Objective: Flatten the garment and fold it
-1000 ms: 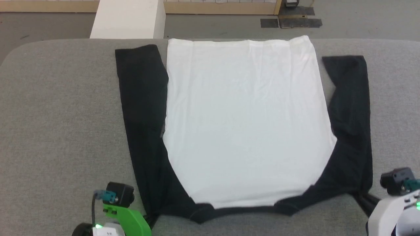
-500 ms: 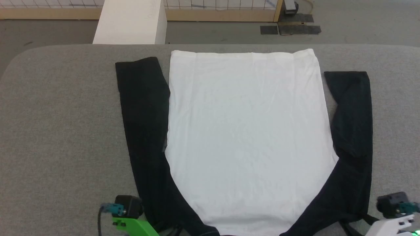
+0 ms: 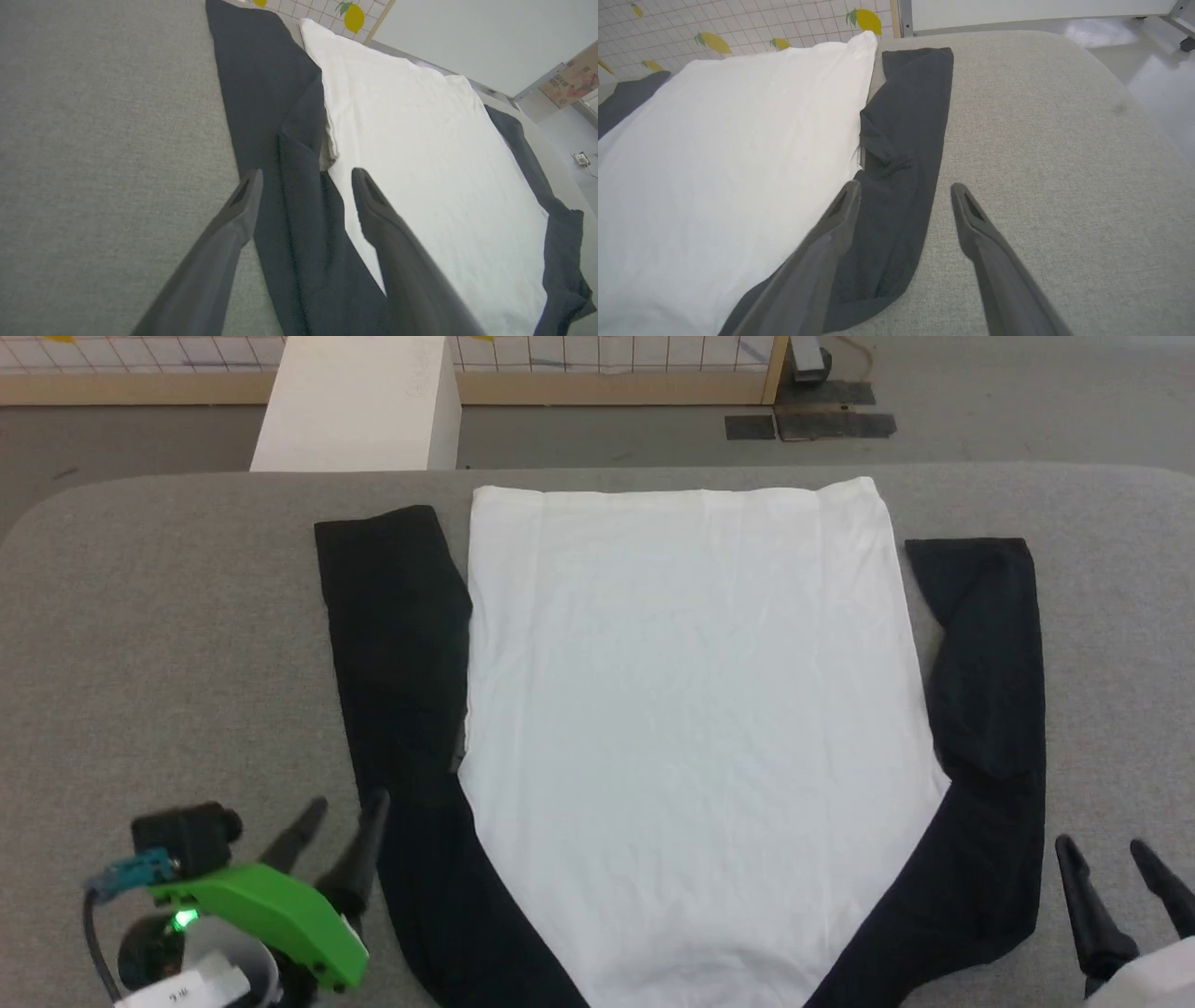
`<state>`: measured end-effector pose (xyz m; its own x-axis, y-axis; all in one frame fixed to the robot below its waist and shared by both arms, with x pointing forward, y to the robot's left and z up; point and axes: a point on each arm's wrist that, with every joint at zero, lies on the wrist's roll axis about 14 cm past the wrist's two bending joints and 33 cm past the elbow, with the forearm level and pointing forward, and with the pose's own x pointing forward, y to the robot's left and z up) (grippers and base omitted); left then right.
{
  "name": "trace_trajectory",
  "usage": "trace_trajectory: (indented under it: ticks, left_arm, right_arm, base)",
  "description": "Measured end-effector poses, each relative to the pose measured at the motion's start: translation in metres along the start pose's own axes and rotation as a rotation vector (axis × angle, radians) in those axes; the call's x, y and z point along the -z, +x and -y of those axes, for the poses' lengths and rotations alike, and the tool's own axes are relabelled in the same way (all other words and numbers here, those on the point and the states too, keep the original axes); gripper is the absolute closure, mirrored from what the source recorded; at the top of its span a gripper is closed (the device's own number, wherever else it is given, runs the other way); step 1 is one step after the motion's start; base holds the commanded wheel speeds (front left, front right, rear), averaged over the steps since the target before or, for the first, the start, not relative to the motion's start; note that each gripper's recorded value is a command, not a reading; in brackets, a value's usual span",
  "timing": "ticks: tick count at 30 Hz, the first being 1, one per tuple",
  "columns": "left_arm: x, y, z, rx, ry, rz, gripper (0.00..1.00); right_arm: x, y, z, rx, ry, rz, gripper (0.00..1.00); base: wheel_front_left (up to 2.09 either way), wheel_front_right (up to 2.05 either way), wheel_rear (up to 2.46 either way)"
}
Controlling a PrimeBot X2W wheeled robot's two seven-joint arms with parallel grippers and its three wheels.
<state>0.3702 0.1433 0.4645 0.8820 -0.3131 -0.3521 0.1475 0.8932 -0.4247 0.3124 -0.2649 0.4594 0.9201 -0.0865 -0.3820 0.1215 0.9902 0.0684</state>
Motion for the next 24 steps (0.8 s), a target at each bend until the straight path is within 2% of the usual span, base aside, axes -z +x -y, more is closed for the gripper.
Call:
trace_trajectory:
  ticks: [1,2,3,8,13,18,24]
  left_arm:
    - [-0.012,0.006,-0.003,-0.008,0.024,0.047,0.00]
    - [-0.047,0.027,-0.008,-0.017,0.066,0.169,0.00]
    - [-0.060,0.035,-0.010,-0.020,0.096,0.208,0.00]
    - [-0.096,0.081,-0.023,-0.047,0.271,0.250,0.00]
    - [-0.129,0.129,-0.038,-0.080,0.377,0.217,0.00]
    - [-0.145,0.173,-0.055,-0.122,0.400,0.137,0.00]
    - [-0.114,0.218,-0.075,-0.173,0.332,-0.069,0.00]
  right_arm:
    - [-0.007,0.003,-0.001,0.008,0.014,0.040,0.00]
    - [-0.026,0.015,-0.010,0.003,0.058,0.139,0.00]
    - [-0.031,0.020,-0.013,-0.003,0.063,0.164,0.00]
    - [-0.057,0.049,-0.024,-0.026,0.062,0.276,0.00]
    - [-0.064,0.076,-0.036,-0.052,0.047,0.310,0.00]
    - [-0.058,0.097,-0.037,-0.051,0.039,0.308,0.00]
    - [-0.030,0.112,-0.028,-0.023,0.038,0.237,0.00]
  base:
    - [0.00,0.00,0.00]
    - [0.00,0.00,0.00]
    - [0.00,0.00,0.00]
    - [0.00,0.00,0.00]
    - [0.00,0.00,0.00]
    - [0.00,0.00,0.00]
    - [0.00,0.00,0.00]
